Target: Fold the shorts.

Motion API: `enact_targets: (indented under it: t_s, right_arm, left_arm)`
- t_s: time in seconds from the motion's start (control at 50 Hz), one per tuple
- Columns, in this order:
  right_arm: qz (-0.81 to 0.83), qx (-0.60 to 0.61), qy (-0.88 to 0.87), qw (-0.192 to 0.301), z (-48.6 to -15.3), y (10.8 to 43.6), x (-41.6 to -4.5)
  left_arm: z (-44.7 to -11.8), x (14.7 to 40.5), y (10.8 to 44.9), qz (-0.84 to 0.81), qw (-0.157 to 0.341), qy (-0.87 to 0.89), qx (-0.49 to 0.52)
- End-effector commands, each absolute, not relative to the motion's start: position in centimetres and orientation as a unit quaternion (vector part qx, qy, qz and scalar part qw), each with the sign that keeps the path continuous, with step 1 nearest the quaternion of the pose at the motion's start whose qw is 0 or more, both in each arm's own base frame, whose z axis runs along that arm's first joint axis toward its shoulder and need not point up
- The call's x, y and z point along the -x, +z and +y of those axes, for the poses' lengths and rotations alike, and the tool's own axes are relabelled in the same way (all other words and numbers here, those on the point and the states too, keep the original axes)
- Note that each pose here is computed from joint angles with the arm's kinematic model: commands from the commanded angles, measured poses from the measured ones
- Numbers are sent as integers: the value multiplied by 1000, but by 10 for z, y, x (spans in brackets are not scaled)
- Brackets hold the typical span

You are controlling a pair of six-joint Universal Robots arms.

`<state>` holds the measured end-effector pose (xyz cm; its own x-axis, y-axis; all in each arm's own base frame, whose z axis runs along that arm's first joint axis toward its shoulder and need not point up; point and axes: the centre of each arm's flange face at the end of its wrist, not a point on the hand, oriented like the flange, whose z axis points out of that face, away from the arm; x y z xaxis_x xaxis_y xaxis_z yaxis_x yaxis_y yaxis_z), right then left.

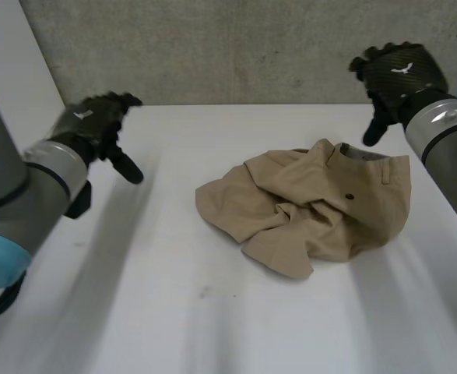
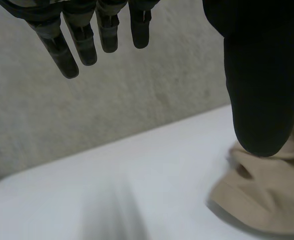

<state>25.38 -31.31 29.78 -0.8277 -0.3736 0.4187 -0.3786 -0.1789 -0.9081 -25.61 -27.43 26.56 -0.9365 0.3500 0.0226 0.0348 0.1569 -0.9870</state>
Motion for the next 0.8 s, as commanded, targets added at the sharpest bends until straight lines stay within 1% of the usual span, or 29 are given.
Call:
enact_targets:
  t_s: [0.02,0.06,0.08,0.14,0.16,0.22,0.24,0.3,0.36,0.4,0.44,0.46,0.54,0.62,0.7,0.8]
  right_arm:
    - [-650,-358,670,2,-295,282,-257]
    - [-653,-373,658,15,-294,276,-255]
    - [-653,-390,648,28,-292,269,-253]
    - [-650,-410,638,49,-293,262,-248]
    - [-649,-417,632,71,-299,257,-240]
    - [-655,-420,620,104,-314,249,-219]
    - [-656,-426,612,118,-324,243,-206]
    - [-642,-456,604,124,-340,232,-190]
    - [-627,-483,599,124,-349,223,-183]
    - [-614,-503,595,129,-358,216,-175]
    - [-603,-516,593,132,-361,211,-172]
    - [-590,-529,593,142,-366,207,-169]
    - [-562,-552,596,157,-376,194,-167]
    - [-543,-562,602,165,-386,181,-165]
    - [-524,-567,614,165,-396,170,-167]
    - [-516,-568,620,162,-406,155,-167]
  left_arm:
    - [-244,294,235,-767,157,595,185]
    - [-238,300,232,-768,164,588,192]
    - [-229,306,227,-771,171,579,203]
    - [-212,320,221,-769,186,568,225]
    - [-199,329,220,-765,198,563,241]
    - [-184,340,219,-759,211,560,258]
    - [-179,346,215,-760,216,554,264]
    - [-175,355,207,-762,225,545,269]
    - [-167,372,197,-766,243,531,268]
    - [-164,382,185,-774,246,523,259]
    - [-165,387,181,-776,241,525,251]
    - [-167,391,174,-780,235,526,245]
    - [-165,404,158,-781,226,527,248]
    - [-172,414,141,-784,221,524,246]
    - [-175,420,129,-786,218,522,251]
    - [-180,421,120,-789,215,519,249]
